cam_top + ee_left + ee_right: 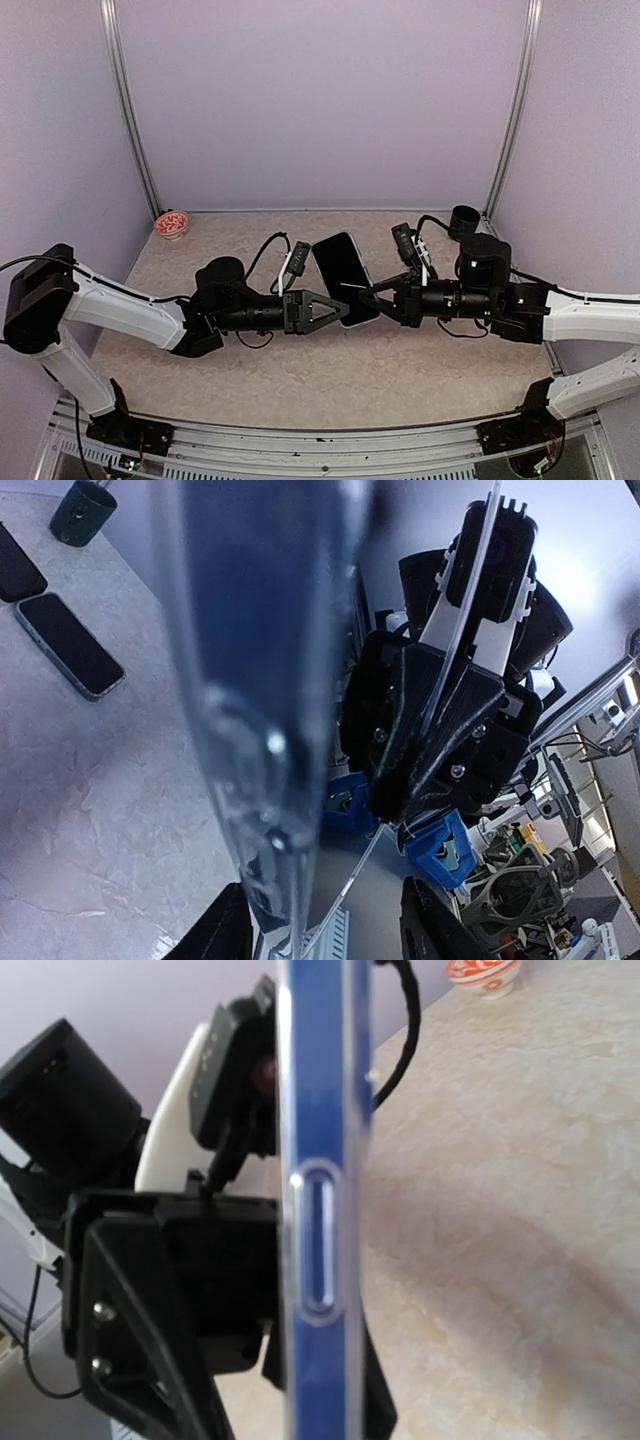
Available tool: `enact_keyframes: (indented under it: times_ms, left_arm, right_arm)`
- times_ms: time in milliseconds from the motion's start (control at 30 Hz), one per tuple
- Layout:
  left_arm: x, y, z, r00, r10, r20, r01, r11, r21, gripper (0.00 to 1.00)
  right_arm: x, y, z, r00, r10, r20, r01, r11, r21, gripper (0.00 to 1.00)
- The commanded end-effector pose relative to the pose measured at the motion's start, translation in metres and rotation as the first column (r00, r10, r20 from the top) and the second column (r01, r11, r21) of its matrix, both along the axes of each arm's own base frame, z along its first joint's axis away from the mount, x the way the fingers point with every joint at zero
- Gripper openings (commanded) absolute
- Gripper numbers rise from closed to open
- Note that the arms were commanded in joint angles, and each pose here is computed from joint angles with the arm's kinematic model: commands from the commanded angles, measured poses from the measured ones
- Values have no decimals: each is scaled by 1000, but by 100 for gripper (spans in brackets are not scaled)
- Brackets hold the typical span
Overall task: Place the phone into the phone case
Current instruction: Press the phone at the bottom left corner of the phone case, then place the phone with the phone case at the center of the board.
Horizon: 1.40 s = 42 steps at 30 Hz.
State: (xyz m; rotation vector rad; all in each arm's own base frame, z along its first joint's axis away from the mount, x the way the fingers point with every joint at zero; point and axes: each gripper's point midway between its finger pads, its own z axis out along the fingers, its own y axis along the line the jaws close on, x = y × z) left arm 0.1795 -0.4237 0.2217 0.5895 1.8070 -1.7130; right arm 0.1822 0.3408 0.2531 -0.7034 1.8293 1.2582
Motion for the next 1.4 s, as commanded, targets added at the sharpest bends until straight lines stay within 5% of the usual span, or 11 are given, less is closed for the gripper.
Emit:
enact_keyframes:
  times_ms: [0,200,300,367,467,533,900,1033,1367]
  left_arm:
    - [-11,-14,4,998,-57,-5,56,998,-36,47]
    - [-14,-21,2,997,-80,-16,79,996,-51,12]
    - [-14,-22,4,997,-83,-7,82,995,-49,4]
    - [-14,-23,6,997,-83,-2,83,995,-47,13]
    - [-12,-22,4,998,-71,-1,71,997,-28,48]
    - [-10,-19,1,998,-55,1,55,998,-9,60]
    - [-3,10,-7,1000,11,9,-11,1000,26,82]
    - [-1,14,-6,1000,25,17,-25,999,32,99]
    - [0,16,-8,999,30,17,-30,999,29,99]
  right_arm:
    - [1,-6,36,995,-41,87,33,995,97,0]
    - [2,-9,37,995,-53,81,45,994,101,0]
    - [2,-11,37,995,-62,74,54,993,102,0]
    - [4,-13,37,995,-79,64,73,993,96,0]
    - [13,-23,27,988,-156,20,154,987,47,0]
    - [16,-31,20,981,-196,-6,196,981,9,0]
    - [11,-86,-43,905,-390,-168,356,913,-200,0]
    - [3,-106,-72,861,-449,-240,373,877,-301,0]
    - [-1,-154,-118,739,-575,-352,374,784,-495,0]
